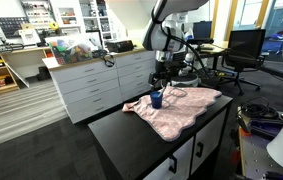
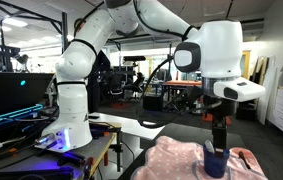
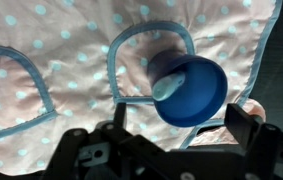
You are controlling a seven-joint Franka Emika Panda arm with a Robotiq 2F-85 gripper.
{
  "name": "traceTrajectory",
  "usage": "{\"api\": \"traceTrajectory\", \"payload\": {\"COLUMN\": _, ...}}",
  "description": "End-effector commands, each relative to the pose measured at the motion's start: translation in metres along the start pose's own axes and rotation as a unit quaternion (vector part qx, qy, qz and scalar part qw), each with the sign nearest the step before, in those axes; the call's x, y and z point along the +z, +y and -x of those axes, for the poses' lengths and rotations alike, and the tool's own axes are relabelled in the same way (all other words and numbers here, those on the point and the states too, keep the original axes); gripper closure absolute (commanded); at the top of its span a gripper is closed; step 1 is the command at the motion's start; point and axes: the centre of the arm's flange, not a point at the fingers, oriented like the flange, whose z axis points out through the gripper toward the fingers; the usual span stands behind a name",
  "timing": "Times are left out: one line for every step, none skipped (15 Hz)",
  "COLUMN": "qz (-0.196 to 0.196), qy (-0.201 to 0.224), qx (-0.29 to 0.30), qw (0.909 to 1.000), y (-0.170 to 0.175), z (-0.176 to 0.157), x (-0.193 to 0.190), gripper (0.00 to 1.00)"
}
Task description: Remove the marker the blue cup and place it on the apron
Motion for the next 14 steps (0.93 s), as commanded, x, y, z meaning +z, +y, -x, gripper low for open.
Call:
{"api": "traceTrajectory", "payload": {"qz": 0.000, "qy": 0.000, "qx": 0.000, "qw": 1.0000, "y": 0.000, "z": 0.000, "x": 0.000, "gripper": 0.00}}
{"api": "traceTrajectory", "payload": {"qz": -0.001, "qy": -0.002, "qx": 0.001, "qw": 1.0000, "y": 0.000, "z": -0.001, "x": -0.001, "gripper": 0.00}}
{"api": "traceTrajectory", "payload": {"qz": -0.001, "qy": -0.001, "qx": 0.002, "qw": 1.0000, "y": 0.000, "z": -0.001, "x": -0.002, "gripper": 0.00}}
{"api": "traceTrajectory", "payload": {"qz": 0.000, "qy": -0.001, "qx": 0.003, "qw": 1.0000, "y": -0.001, "z": -0.002, "x": -0.003, "gripper": 0.00}}
{"api": "traceTrajectory", "payload": {"qz": 0.001, "qy": -0.001, "qx": 0.003, "qw": 1.0000, "y": -0.001, "z": -0.002, "x": -0.004, "gripper": 0.00}}
{"api": "traceTrajectory", "payload": {"qz": 0.003, "qy": -0.001, "qx": 0.003, "qw": 1.0000, "y": -0.001, "z": -0.003, "x": -0.005, "gripper": 0.00}}
{"api": "traceTrajectory", "payload": {"qz": 0.006, "qy": -0.003, "qx": 0.004, "qw": 1.0000, "y": -0.001, "z": -0.004, "x": -0.006, "gripper": 0.00}}
{"api": "traceTrajectory", "payload": {"qz": 0.008, "qy": -0.003, "qx": 0.004, "qw": 1.0000, "y": -0.002, "z": -0.004, "x": -0.008, "gripper": 0.00}}
{"api": "traceTrajectory", "payload": {"qz": 0.010, "qy": -0.004, "qx": 0.005, "qw": 0.9999, "y": -0.002, "z": -0.005, "x": -0.010, "gripper": 0.00}}
{"api": "traceTrajectory", "payload": {"qz": 0.014, "qy": -0.005, "qx": 0.006, "qw": 0.9999, "y": -0.002, "z": -0.006, "x": -0.011, "gripper": 0.00}}
{"api": "traceTrajectory", "payload": {"qz": 0.016, "qy": -0.006, "qx": 0.005, "qw": 0.9998, "y": -0.002, "z": -0.007, "x": -0.013, "gripper": 0.00}}
{"api": "traceTrajectory", "payload": {"qz": 0.018, "qy": -0.006, "qx": 0.005, "qw": 0.9998, "y": -0.003, "z": -0.008, "x": -0.014, "gripper": 0.00}}
{"api": "traceTrajectory", "payload": {"qz": 0.022, "qy": -0.008, "qx": 0.007, "qw": 0.9997, "y": -0.003, "z": -0.009, "x": -0.016, "gripper": 0.00}}
{"api": "traceTrajectory", "payload": {"qz": 0.024, "qy": -0.010, "qx": 0.007, "qw": 0.9996, "y": -0.004, "z": -0.010, "x": -0.017, "gripper": 0.00}}
